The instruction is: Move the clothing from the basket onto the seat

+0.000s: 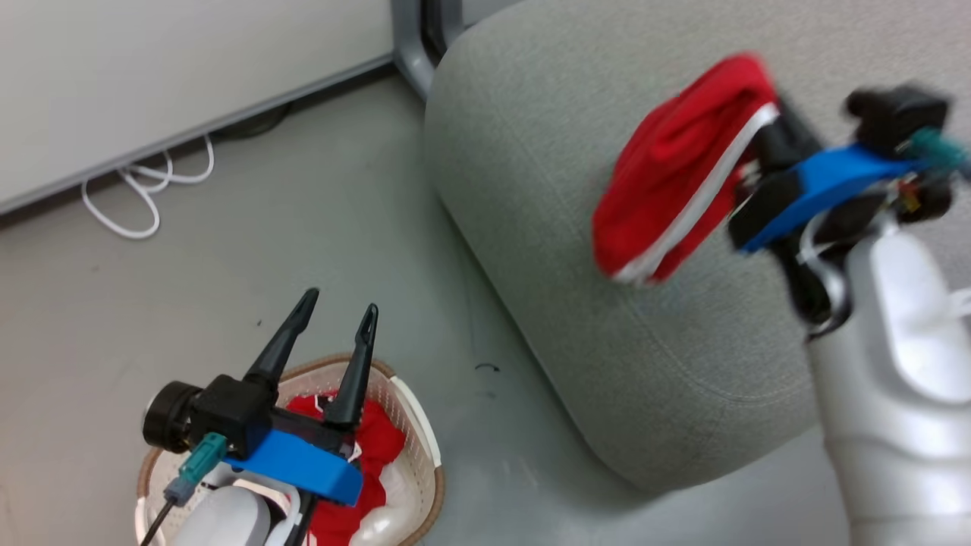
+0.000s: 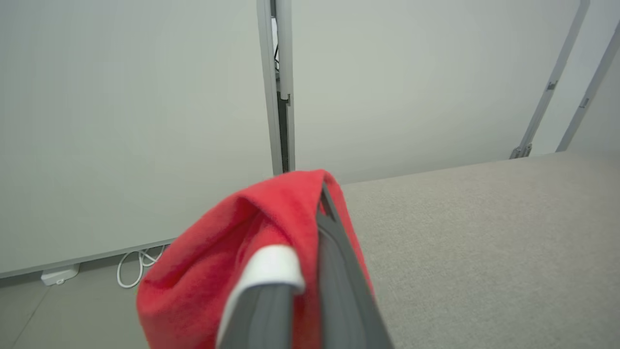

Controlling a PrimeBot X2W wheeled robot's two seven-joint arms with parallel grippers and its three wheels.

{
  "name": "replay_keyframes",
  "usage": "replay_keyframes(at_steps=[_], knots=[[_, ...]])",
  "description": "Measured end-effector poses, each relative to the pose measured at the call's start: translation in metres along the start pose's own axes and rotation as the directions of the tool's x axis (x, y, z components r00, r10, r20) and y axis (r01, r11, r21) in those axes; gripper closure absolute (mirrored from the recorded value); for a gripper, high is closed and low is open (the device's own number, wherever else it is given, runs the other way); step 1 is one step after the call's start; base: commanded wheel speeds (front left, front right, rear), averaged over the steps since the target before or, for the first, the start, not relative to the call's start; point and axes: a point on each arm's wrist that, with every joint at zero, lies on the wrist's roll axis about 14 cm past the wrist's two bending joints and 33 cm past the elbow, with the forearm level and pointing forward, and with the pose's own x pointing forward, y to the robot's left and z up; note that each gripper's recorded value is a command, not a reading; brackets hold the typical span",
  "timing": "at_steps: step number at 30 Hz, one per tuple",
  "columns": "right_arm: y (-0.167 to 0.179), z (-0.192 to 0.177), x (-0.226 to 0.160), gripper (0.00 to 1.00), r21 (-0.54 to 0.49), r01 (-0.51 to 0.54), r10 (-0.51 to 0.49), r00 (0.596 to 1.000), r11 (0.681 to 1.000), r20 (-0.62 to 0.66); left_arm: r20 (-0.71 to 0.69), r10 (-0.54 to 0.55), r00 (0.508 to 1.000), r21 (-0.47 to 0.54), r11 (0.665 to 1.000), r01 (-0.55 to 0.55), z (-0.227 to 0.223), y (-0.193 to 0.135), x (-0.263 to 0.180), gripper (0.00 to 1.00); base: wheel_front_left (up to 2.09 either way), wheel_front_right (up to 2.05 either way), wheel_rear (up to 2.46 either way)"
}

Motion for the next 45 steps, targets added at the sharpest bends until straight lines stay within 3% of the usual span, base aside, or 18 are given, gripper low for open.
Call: replay_keyframes(at_steps=[8, 13, 20, 28, 30, 40, 45], knots=[[-0.062, 0.039, 0.065, 1.00, 0.000, 0.152, -0.152, 0.986, 0.988, 0.061, 0.021, 0.016, 1.000, 0.005, 1.000, -0.016, -0.005, 0.032, 0.012, 0.00, 0.00, 0.00, 0.00], [-0.088, 0.037, 0.100, 1.00, 0.033, 0.237, -0.238, 0.968, 0.971, 0.078, 0.023, 0.038, 0.999, 0.010, 0.999, -0.039, -0.018, 0.057, 0.017, 0.00, 0.00, 0.00, 0.00], [-0.110, -0.030, 0.126, 1.00, 0.039, 0.331, -0.331, 0.943, 0.943, -0.022, -0.007, 0.066, 0.998, 0.004, 0.998, -0.066, -0.046, 0.084, 0.017, 0.00, 0.00, 0.00, 0.00], [-0.115, -0.135, 0.117, 1.00, -0.017, 0.388, -0.382, 0.895, 0.921, -0.231, -0.041, 0.107, 0.993, -0.002, 0.994, -0.108, -0.068, 0.103, 0.011, 0.00, 0.00, 0.00, 0.00], [-0.113, -0.145, 0.114, 0.00, -0.024, 0.388, -0.381, 0.888, 0.921, -0.257, -0.037, 0.115, 0.993, 0.004, 0.993, -0.115, -0.065, 0.105, 0.010, 0.00, 0.00, 0.00, 0.00], [-0.109, -0.141, 0.094, 0.00, -0.035, 0.374, -0.368, 0.887, 0.927, -0.279, -0.003, 0.116, 0.993, -0.007, 0.993, -0.116, -0.044, 0.092, 0.007, 0.00, 0.00, 0.00, 0.00], [-0.085, -0.142, 0.076, 0.00, 0.006, 0.330, -0.314, 0.904, 0.944, -0.290, 0.018, 0.126, 0.992, -0.024, 0.992, -0.126, -0.028, 0.081, 0.003, 0.00, 0.00, 0.00, 0.00]])
